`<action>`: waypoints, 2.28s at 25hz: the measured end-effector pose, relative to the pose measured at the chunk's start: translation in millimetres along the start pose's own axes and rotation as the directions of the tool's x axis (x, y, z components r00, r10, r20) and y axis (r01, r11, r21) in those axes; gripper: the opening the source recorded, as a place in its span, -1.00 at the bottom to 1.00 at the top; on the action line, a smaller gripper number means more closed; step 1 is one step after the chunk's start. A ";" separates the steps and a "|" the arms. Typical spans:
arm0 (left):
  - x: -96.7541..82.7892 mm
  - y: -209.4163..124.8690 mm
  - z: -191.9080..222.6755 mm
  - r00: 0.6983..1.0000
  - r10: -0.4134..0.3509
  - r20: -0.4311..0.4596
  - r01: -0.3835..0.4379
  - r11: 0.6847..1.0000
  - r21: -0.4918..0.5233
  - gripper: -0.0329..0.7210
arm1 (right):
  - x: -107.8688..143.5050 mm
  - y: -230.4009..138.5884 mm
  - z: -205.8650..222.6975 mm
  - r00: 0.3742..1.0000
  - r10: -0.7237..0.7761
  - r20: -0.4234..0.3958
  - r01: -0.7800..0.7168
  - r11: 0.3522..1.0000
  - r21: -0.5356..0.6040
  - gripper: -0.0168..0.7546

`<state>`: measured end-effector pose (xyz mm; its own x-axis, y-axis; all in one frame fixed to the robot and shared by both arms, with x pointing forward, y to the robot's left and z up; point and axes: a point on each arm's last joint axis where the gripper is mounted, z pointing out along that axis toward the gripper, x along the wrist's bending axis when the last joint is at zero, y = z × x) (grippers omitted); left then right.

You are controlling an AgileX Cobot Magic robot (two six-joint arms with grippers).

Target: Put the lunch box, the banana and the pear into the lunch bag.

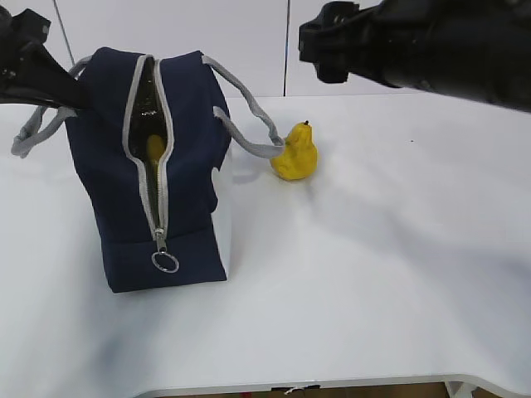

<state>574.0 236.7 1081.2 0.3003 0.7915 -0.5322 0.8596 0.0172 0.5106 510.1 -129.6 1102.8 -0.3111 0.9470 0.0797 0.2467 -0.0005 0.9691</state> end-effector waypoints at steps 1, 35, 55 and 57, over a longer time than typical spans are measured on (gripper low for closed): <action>0.0 0.0 0.0 1.000 0.000 0.000 0.000 1.000 0.000 -0.95 | -5.9 3.6 0.8 1.000 0.005 -0.025 -0.004 1.000 0.008 0.50; 0.0 0.0 0.0 1.000 0.025 0.000 -0.025 1.000 0.000 -0.95 | -111.8 -36.6 144.8 0.940 0.246 -0.237 -0.156 0.926 0.343 0.50; 0.0 0.0 0.0 0.999 0.034 0.000 -0.034 0.999 0.000 -0.95 | -99.7 -75.4 182.6 0.974 0.157 -0.165 -0.089 0.928 0.361 0.55; 0.0 0.0 0.0 0.999 0.036 0.000 -0.036 0.999 0.000 -0.95 | -100.4 -80.0 185.8 0.978 0.151 -0.146 -0.089 0.927 0.363 0.57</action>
<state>574.0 236.7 1081.1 0.3306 0.7918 -0.5136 0.8485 -0.0110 0.5291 692.2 -164.9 973.9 -0.4008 0.8789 0.2585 0.5900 0.0318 0.8067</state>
